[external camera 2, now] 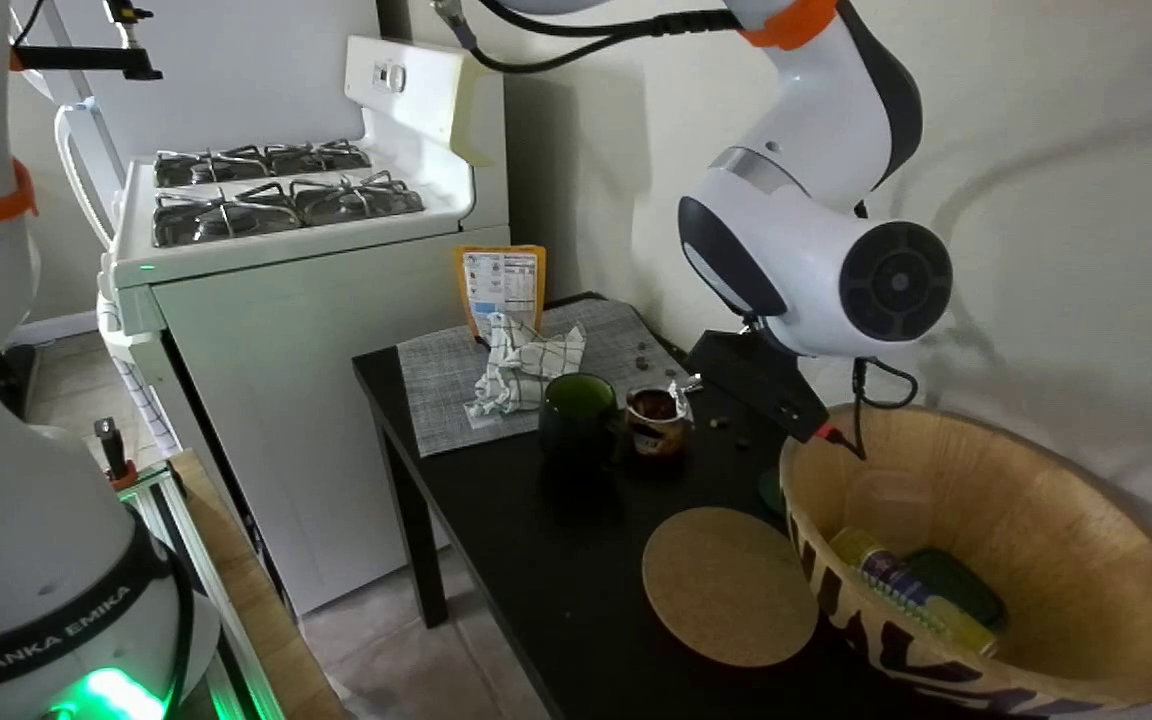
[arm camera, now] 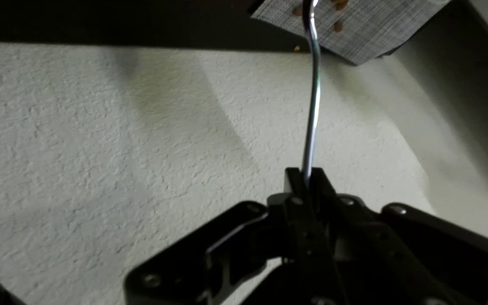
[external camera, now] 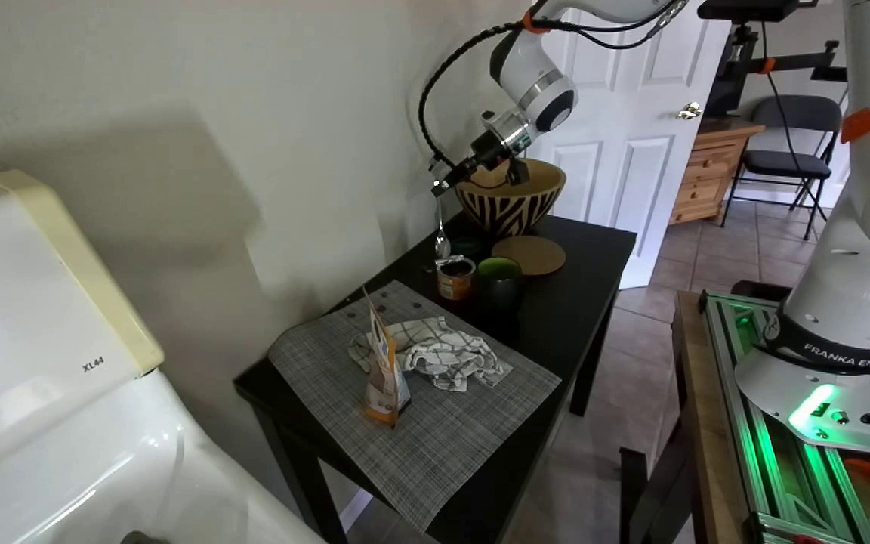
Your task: Use the spoon to transfer a spoonful of contents from the can to the cup
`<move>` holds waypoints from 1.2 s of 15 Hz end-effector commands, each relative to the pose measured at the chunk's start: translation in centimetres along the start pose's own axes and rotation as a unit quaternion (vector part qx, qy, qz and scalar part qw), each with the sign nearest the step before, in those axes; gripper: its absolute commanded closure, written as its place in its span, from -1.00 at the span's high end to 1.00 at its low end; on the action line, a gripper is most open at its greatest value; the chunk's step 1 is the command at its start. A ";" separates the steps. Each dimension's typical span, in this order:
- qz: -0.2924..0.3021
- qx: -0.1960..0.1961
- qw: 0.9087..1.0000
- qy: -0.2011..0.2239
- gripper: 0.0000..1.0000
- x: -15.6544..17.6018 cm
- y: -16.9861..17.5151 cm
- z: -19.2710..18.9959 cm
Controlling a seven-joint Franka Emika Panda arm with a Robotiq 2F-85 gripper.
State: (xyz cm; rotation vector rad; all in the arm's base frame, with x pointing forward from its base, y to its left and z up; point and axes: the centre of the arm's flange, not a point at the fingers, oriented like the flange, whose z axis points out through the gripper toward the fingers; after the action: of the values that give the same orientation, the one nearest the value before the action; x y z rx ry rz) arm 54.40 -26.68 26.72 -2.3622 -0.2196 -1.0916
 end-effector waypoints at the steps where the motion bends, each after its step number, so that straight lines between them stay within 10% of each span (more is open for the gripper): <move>1: 0.033 -0.053 0.995 0.072 -0.96 -2.6 -5.0 -2.3; 8: 0.025 -0.161 0.978 0.130 -0.96 -3.6 -8.0 -9.8; 18: 0.129 -0.162 0.961 0.182 -0.96 -10.4 -9.1 -10.3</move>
State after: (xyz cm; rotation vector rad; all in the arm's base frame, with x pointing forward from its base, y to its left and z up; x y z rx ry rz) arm 39.42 -25.59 29.70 -2.4084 0.2964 -1.4287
